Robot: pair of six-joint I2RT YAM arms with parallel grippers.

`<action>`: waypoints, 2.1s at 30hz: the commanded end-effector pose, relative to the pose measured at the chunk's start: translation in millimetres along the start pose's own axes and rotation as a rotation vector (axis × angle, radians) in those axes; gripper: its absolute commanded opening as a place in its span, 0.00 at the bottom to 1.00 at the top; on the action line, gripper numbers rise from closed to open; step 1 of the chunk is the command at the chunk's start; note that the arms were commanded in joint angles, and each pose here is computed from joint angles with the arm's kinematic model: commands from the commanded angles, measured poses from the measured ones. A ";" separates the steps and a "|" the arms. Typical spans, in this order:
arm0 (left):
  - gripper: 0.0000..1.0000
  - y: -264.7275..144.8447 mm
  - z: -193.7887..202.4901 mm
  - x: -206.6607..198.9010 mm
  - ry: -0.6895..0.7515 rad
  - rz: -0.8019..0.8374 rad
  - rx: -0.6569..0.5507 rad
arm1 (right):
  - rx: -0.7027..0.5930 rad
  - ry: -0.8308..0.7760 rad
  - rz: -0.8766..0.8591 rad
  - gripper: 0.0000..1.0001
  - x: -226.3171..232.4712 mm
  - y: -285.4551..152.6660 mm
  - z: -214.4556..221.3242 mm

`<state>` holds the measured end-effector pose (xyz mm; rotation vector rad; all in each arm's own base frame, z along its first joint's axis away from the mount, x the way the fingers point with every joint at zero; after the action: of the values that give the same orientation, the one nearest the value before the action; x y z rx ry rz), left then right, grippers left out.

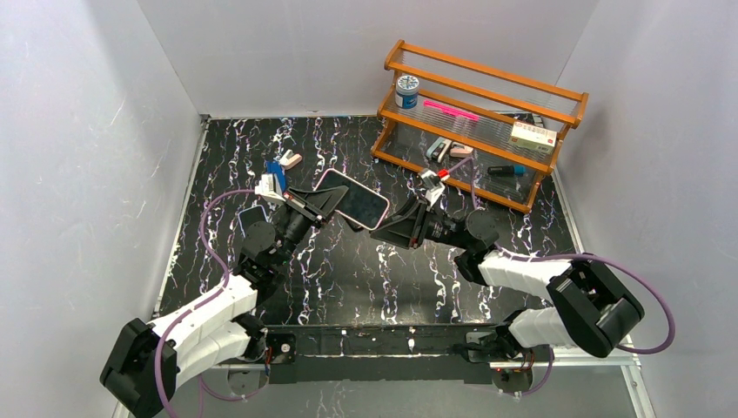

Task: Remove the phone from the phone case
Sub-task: Remove the phone case from the phone.

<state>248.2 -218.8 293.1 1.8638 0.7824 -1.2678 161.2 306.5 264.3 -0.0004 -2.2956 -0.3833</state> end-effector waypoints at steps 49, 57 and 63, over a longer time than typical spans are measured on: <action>0.00 -3.4 -13.0 -25.1 -0.051 0.064 0.049 | 0.040 -0.348 -0.107 0.62 7.4 8.5 -7.4; 0.00 -6.6 -11.2 -27.0 -0.094 0.068 0.060 | 0.040 -0.353 -0.100 0.53 0.2 15.8 -11.5; 0.00 -8.4 -9.0 -26.9 -0.120 0.065 0.067 | 0.037 -0.358 -0.088 0.45 -7.9 20.6 -13.7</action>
<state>247.5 -211.0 278.0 1.8363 0.7606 -1.4342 173.5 319.4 249.7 0.0262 -2.5844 -0.3178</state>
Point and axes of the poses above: each gripper's point midway between its finger pads, its own y axis out along the fingers, its own x axis along the line the jaws close on, z = x × y, the point moved 2 cm from there along -y, back along the fingers
